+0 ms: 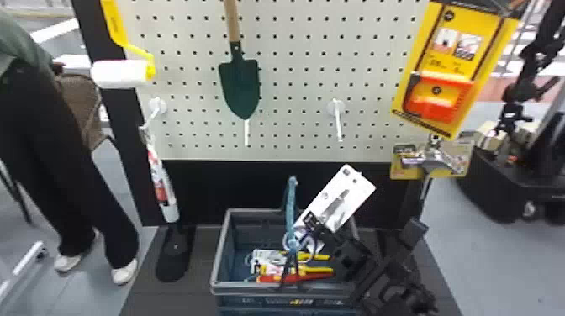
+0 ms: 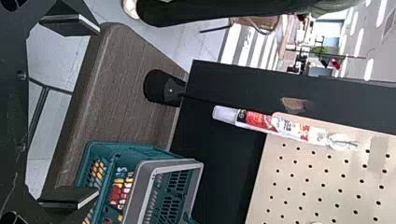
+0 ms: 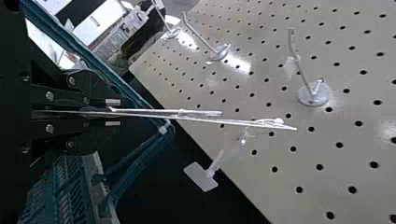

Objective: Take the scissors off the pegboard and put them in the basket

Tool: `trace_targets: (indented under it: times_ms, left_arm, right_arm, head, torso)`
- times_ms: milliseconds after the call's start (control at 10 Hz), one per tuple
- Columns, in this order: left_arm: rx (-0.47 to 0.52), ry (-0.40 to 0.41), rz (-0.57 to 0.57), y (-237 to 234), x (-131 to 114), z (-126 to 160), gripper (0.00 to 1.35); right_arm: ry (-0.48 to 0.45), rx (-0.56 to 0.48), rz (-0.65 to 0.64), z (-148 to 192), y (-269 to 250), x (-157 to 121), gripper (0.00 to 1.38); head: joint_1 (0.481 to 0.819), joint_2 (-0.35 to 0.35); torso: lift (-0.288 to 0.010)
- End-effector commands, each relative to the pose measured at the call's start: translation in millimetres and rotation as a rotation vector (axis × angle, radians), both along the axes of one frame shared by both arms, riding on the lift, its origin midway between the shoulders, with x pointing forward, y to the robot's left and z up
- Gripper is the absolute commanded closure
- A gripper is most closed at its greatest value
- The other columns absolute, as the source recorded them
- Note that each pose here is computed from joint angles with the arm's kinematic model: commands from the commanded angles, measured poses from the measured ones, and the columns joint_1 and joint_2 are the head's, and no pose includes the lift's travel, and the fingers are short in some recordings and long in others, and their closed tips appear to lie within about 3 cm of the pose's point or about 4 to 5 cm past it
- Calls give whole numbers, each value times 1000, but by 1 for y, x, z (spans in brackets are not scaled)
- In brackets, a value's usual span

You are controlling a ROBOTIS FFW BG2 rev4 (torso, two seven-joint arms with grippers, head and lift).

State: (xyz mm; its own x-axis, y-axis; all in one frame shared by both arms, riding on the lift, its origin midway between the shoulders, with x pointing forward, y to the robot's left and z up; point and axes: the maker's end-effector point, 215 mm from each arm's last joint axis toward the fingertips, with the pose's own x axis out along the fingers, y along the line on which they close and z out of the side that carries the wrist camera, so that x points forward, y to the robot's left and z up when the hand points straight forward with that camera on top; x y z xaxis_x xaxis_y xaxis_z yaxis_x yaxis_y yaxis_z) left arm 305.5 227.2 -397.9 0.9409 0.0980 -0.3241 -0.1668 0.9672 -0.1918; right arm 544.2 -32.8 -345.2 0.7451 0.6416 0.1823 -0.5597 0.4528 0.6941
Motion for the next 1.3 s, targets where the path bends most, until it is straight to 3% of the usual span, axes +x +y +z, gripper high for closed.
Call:
trace_targets:
  times_ms: [0, 100, 200, 300, 500, 800, 1200]
  left_arm:
    - [1, 1, 1, 1, -1, -1, 99]
    - [1, 1, 1, 1, -1, -1, 99]
    - [1, 0, 2, 1, -1, -1, 99]
    - [-1, 0, 2, 1, -1, -1, 99]
    - [0, 0, 1, 1, -1, -1, 99]
    - [-2, 1, 0, 1, -1, -1, 99]
    - [0, 2, 1, 1, -2, -1, 99]
  right_arm:
    - [14, -4, 22, -8, 8, -2, 1191]
    - [20, -7, 26, -12, 9, 0, 1124]
    - [7, -7, 23, -7, 7, 3, 961]
    - [0, -11, 18, -5, 5, 5, 955]
    - [-7, -14, 16, -3, 5, 8, 708]
    - [-7, -14, 11, -3, 2, 9, 472]
    - [-13, -8, 8, 0, 2, 9, 461]
  head:
    - [549, 0]
    - [549, 0]
    - [549, 0]
    - [549, 0]
    - [549, 0]
    - [549, 0]
    - [549, 0]
  torso:
    - [-100]
    - [-100]
    - [-100]
    - [-100]
    - [-100]
    - [-100]
    - [-100]
